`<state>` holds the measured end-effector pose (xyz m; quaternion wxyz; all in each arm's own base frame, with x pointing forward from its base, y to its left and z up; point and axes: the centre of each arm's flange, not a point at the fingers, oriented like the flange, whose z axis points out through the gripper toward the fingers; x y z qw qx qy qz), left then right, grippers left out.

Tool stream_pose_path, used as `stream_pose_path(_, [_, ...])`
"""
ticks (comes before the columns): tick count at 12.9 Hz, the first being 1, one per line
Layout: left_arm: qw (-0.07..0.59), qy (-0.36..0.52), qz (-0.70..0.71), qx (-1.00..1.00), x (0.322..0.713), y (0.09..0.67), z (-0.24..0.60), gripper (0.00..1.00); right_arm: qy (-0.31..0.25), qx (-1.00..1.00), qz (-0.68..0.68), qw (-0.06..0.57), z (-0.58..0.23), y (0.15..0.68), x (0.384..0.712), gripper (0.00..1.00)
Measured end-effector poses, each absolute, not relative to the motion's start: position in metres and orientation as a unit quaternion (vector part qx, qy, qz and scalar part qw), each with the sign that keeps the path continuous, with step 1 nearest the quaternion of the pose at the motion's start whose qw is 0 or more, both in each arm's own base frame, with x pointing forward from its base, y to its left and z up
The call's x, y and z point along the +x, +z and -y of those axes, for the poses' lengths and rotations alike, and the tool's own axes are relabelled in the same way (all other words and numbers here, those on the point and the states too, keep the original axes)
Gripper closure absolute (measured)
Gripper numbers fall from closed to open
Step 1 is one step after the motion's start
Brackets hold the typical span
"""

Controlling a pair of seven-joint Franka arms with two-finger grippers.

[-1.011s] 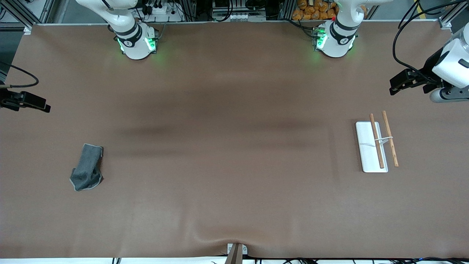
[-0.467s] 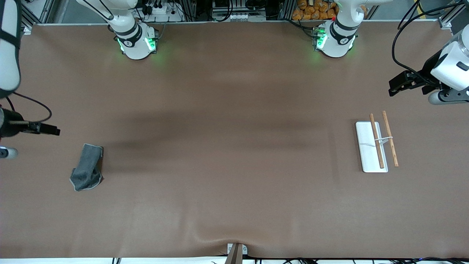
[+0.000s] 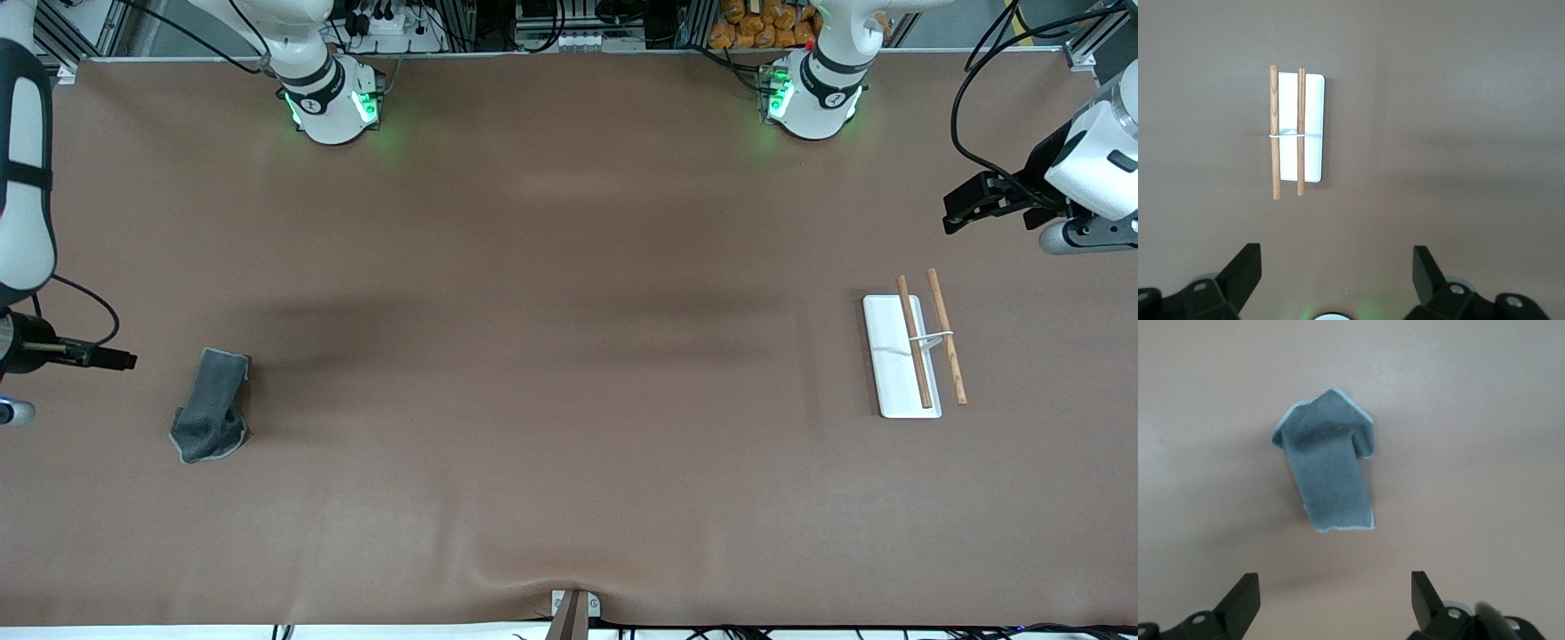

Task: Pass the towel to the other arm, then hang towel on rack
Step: 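Reach the right gripper down over the grey towel, then close the right gripper on the towel's folded corner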

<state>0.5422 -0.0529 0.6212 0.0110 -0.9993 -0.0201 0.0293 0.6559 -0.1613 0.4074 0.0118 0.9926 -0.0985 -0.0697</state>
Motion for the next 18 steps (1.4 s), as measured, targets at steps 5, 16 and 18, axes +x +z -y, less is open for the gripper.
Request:
stream_pose_path(5, [0.011, 0.030, 0.020, -0.999, 0.543, 0.620, 0.054, 0.00, -0.026, 0.999, 0.042, 0.004, 0.168, 0.320, 0.687, 0.00])
stream_pose_path(16, [0.011, 0.030, 0.019, -0.999, 0.544, 0.619, 0.054, 0.00, -0.045, 0.997, -0.044, -0.033, 0.149, 0.229, 0.687, 0.00])
stream_pose_path(18, [0.010, 0.030, 0.019, -0.999, 0.544, 0.619, 0.055, 0.00, -0.040, 0.998, -0.044, -0.031, 0.149, 0.219, 0.687, 0.01])
